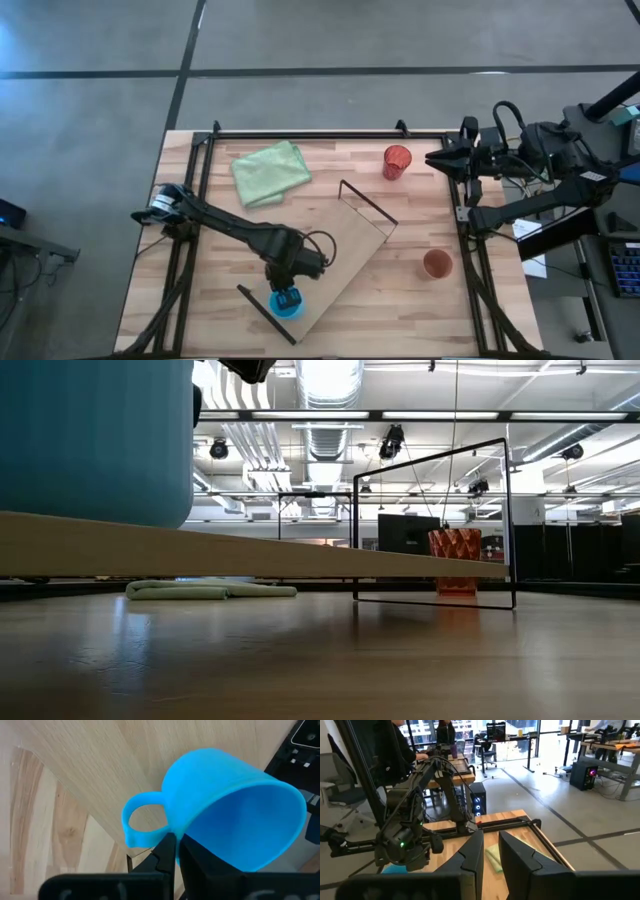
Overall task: Stack small to large cups/mugs on shelf
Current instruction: Put the blue mug on the shelf, then put the orange cup on the shelf
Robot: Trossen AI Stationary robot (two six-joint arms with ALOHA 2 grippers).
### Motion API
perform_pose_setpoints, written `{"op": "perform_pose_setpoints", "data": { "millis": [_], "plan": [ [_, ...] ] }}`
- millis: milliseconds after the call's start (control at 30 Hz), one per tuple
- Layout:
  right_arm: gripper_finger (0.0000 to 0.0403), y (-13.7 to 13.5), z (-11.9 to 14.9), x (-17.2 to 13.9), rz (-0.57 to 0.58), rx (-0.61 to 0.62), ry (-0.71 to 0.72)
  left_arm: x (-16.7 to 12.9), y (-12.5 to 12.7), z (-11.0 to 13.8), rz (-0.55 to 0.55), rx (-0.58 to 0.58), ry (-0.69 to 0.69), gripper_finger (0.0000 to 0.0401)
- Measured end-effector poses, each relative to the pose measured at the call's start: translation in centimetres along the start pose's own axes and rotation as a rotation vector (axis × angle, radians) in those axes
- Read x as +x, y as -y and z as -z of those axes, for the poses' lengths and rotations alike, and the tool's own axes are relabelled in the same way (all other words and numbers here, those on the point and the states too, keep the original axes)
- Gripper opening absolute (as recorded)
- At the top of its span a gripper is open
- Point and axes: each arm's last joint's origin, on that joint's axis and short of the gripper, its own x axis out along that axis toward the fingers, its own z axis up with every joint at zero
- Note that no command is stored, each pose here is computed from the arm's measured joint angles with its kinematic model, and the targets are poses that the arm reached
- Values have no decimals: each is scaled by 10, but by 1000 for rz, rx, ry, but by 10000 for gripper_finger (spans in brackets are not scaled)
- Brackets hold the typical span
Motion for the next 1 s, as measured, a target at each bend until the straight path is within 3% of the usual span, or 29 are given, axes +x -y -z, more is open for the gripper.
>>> {"op": "perform_pose_setpoints", "data": {
  "millis": [400, 600, 1000],
  "plan": [
    [54, -1, -1, 5, 1, -78, 3, -1, 0, 0, 1, -1, 1, 72],
    [54, -3, 1, 16, 4, -11, -21, -7, 2, 0, 14, 2, 16, 78],
    [54, -9, 20, 53, 4, -146, -228, -41, 0, -9, 84, -11, 101, 77]
  ]
}}
